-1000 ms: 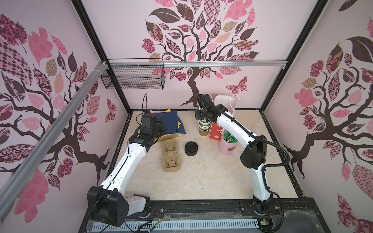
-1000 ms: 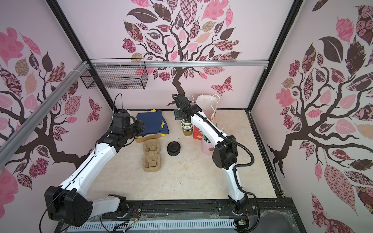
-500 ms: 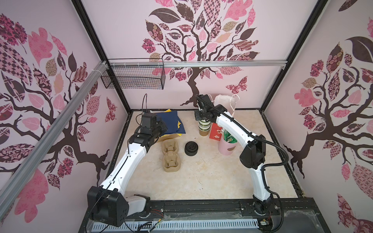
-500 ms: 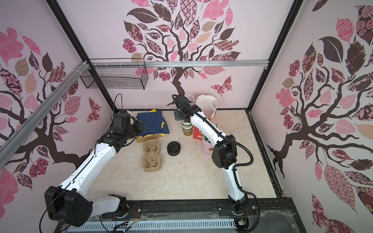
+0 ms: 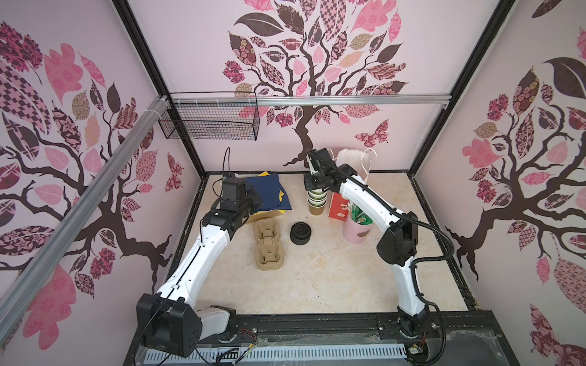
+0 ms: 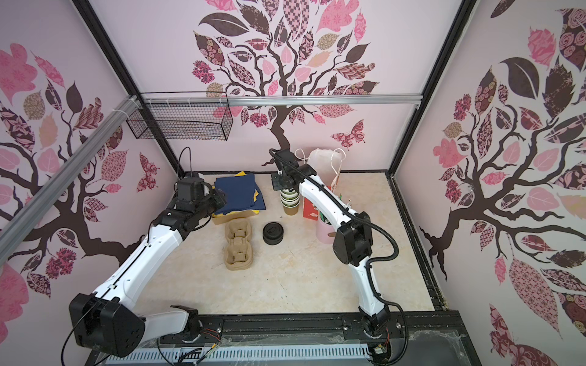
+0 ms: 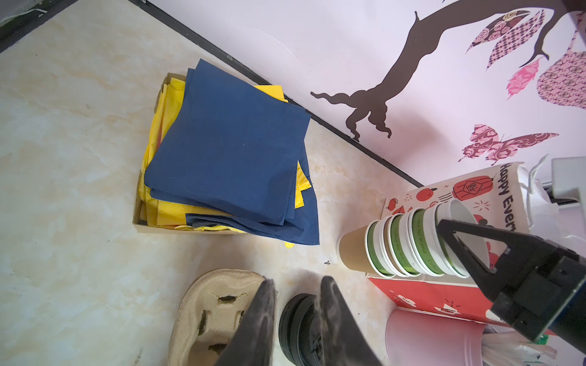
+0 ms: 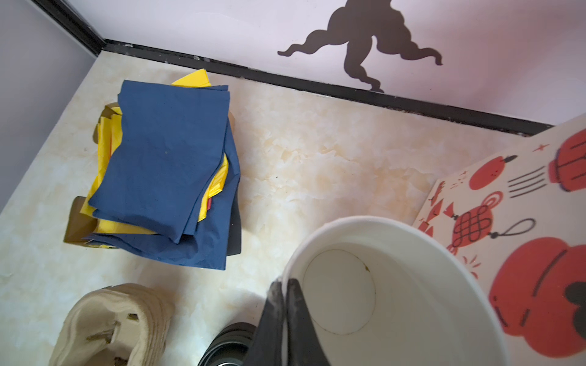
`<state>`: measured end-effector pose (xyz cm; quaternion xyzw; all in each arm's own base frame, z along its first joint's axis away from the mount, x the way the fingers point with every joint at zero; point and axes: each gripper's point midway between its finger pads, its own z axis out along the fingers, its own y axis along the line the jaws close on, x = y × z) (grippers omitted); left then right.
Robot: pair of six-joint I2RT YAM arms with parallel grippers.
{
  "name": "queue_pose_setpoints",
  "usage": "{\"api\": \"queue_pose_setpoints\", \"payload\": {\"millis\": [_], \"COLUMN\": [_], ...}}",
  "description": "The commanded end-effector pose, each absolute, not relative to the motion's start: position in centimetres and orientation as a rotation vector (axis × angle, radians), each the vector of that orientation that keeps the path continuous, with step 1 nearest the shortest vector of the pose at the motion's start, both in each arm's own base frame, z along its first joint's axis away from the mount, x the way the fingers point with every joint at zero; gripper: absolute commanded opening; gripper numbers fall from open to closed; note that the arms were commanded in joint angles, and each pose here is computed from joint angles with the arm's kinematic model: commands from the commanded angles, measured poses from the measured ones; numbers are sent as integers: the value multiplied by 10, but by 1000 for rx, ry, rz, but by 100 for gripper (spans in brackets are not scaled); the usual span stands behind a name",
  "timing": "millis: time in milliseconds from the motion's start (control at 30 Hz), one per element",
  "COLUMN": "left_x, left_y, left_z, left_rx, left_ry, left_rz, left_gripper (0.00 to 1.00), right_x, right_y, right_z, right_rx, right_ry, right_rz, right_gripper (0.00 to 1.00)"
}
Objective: Pack the takeout coffee
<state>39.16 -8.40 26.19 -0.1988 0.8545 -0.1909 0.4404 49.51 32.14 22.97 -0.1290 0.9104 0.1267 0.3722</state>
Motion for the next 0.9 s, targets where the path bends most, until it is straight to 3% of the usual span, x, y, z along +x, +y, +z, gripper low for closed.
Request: {"api": "queue_pose_setpoints", "payload": {"millis": [0, 867], "left_x": [388, 404], "left_y": [-81, -182], "left_z": [264, 232], "left_rx": [-505, -379], "left_ry": [2111, 2154], "left_rz": [-476, -1069], "left_gripper": [28, 33], "right_x": [469, 448], "right_y": [336, 335], "right_z": [247, 281], "right_rx": [-413, -476], "right_ry": [2334, 2232], "right_rz": [413, 285], "right_gripper": [0, 0]}}
